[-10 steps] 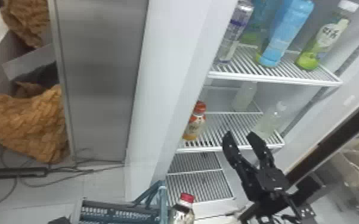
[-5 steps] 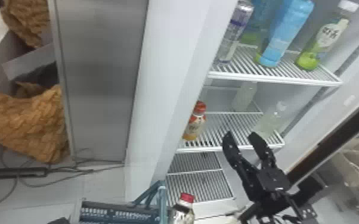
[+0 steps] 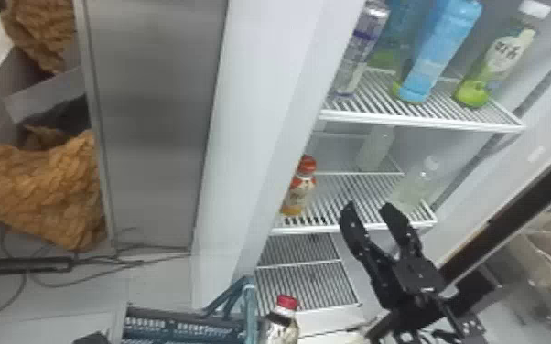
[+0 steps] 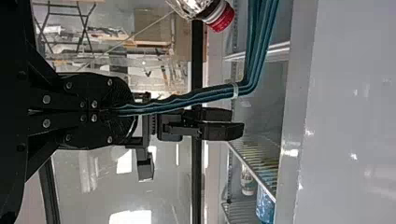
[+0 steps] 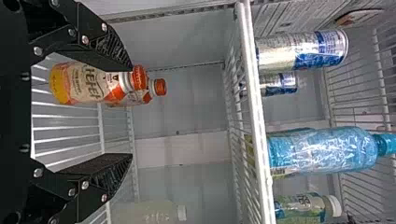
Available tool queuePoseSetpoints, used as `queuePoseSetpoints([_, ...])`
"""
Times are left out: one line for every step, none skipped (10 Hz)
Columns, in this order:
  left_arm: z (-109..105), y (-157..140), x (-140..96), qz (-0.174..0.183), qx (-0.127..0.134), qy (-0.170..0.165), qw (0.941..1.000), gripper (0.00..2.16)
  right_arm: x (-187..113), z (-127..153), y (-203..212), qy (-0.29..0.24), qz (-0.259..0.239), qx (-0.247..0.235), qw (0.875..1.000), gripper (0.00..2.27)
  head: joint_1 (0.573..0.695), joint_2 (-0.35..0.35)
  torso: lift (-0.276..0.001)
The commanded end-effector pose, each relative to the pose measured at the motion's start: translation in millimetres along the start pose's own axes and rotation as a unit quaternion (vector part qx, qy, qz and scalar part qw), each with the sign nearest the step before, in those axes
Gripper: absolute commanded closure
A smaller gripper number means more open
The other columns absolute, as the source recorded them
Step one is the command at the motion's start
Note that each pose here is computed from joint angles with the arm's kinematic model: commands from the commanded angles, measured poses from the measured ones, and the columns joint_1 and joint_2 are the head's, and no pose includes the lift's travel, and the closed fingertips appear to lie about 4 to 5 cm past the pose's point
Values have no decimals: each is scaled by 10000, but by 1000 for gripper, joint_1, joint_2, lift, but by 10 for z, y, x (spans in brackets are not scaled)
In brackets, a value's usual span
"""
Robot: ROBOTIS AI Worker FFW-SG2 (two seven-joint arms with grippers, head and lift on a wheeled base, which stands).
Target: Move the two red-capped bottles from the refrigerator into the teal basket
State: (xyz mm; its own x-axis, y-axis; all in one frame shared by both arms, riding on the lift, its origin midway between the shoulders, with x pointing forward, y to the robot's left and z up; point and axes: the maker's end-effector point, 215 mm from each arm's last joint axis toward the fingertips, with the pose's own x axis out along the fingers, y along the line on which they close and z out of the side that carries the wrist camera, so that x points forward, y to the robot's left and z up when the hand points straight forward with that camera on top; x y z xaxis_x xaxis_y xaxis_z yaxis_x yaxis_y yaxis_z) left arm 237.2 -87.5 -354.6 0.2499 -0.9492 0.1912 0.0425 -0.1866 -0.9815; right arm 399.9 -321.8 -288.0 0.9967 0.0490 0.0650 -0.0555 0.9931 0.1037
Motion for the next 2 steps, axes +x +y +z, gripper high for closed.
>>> queuePoseSetpoints([6,-4,2,1,14,10,10000,1142,0,-10,4,7,4,15,10000,403,695,-350,-224])
queuePoseSetpoints([6,-4,2,1,14,10,10000,1142,0,-10,4,7,4,15,10000,403,695,-350,-224])
